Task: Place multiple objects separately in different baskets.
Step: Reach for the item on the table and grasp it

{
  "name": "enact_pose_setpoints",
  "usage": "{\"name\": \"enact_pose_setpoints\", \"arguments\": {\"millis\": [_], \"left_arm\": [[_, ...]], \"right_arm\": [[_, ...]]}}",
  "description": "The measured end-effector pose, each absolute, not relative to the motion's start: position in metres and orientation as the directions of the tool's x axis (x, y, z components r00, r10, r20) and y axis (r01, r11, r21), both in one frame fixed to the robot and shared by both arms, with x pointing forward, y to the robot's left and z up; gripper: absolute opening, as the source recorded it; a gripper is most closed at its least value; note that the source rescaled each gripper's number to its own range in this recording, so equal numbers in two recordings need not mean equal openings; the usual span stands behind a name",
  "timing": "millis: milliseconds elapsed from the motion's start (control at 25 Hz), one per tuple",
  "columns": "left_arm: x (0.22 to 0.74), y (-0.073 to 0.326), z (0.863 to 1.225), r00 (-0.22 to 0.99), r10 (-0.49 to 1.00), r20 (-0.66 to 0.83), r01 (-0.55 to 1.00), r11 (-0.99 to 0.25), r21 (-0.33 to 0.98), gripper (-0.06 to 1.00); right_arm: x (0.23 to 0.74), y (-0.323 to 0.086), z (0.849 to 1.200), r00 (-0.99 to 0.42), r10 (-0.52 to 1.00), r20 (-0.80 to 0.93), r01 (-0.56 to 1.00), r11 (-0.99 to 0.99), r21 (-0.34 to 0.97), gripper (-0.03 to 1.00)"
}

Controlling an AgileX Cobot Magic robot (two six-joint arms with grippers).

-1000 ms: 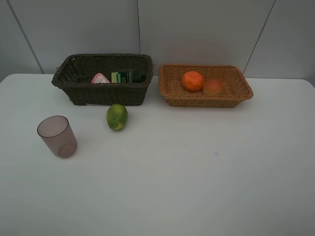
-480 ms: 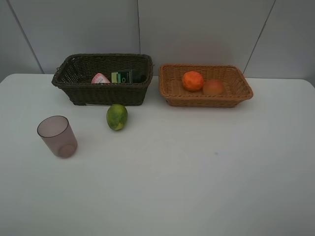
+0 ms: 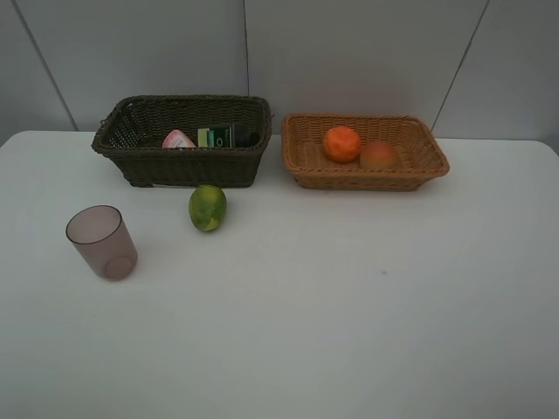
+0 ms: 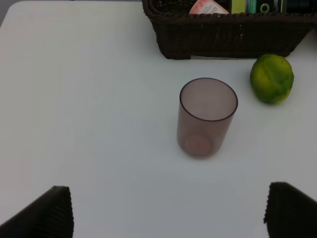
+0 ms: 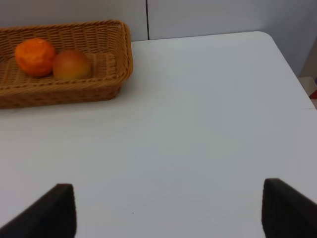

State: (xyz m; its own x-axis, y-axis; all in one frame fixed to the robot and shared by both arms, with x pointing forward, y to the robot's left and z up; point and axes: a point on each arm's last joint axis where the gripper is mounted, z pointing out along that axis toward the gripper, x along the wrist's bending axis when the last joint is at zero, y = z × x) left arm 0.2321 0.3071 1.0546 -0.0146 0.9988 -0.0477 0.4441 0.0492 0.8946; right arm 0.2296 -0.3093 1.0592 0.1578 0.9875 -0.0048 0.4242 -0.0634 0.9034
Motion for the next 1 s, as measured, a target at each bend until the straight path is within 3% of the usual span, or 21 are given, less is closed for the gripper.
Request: {"name": "enact_pose_setpoints", "arguments": {"millis": [640,1000], "left_arm": [[0.233,0.307,1.055,-0.005,1.0,-0.027,0.448,0.027,0.893,1.0],[0.281,0.3,1.062,0.039,0.999,-0.007,0.616,-0.018,0.788,1.0]], "right_arm": [[0.23,-0.309,1.059,0.158,0.987,-0.005,0.423,-0.063,0.904,0.7],[0.23,-0.309,1.059,0.158,0.987,-0.005,0.423,-0.063,0.904,0.7]]}}
